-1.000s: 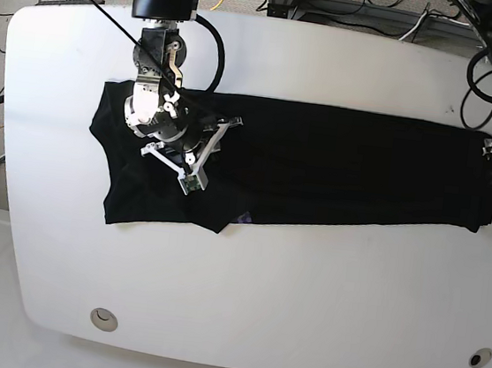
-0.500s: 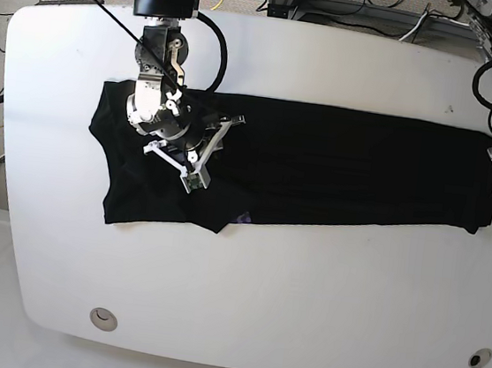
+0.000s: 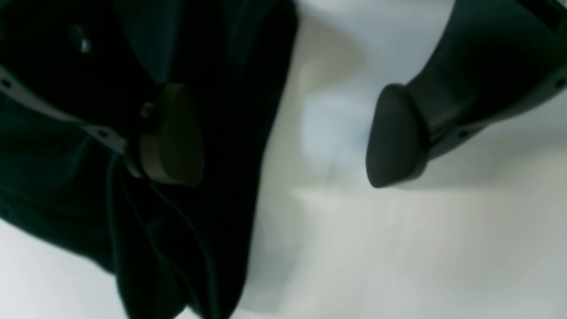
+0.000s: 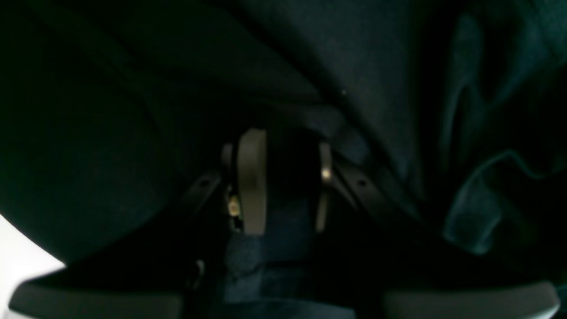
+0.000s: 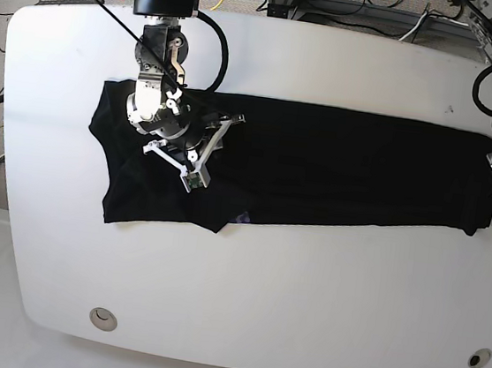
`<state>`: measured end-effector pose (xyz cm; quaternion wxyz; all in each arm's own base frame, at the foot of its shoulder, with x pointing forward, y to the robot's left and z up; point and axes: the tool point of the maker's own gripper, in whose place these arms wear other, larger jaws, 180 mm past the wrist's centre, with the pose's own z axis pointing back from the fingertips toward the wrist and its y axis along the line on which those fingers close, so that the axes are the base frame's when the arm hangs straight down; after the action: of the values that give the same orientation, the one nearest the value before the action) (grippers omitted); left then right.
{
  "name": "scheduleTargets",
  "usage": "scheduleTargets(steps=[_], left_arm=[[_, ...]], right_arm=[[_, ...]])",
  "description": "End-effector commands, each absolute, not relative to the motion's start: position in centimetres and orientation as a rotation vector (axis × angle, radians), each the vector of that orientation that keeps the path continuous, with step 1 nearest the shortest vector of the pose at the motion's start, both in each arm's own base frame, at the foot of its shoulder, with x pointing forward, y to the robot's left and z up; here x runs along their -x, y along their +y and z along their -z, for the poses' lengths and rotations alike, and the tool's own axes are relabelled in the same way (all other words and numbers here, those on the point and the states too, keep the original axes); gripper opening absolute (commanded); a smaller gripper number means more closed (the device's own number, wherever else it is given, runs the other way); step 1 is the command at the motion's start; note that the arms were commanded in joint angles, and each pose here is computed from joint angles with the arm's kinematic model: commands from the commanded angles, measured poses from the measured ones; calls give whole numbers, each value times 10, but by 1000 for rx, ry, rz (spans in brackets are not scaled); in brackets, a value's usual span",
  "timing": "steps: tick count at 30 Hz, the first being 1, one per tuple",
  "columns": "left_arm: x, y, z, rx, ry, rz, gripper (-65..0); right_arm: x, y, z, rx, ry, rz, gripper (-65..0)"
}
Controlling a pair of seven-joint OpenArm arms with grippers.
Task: Fold the T-shirt properly
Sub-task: 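Grasp the other end of the black strip with the left gripper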
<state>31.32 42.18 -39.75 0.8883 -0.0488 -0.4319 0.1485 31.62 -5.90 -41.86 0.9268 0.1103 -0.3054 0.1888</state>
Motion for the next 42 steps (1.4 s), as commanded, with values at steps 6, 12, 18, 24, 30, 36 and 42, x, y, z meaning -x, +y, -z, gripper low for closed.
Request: scheduleTargets(steps=[6,12,18,24,30,36,42], left_arm=[[-335,420,385,130,-895,-297,-122],[-345,419,378,150,-905,-307,-118],[-340,414,383,144,-883,-281,-130],[-336,411,389,144,-865,-273,-212],[-324,408,398,137,-831,-260,-223],[-322,401,403,143,-812,-237,-191],[-327,396,402,148,-815,-214,-226]], right_arm=[[-323,-61,412,-215,-644,-390,-499],[-321,-62,413,-213,-641,-390,-499],[-319,-63,416,-207,-624,-390,-498],[-318,-63,417,-207,-618,-388,-497],[-315,-64,420,-209,-610,-387,-497],[-314,-64,421,-204,-605,-392,-496],[-315,-64,421,-201,-604,-395,-496]])
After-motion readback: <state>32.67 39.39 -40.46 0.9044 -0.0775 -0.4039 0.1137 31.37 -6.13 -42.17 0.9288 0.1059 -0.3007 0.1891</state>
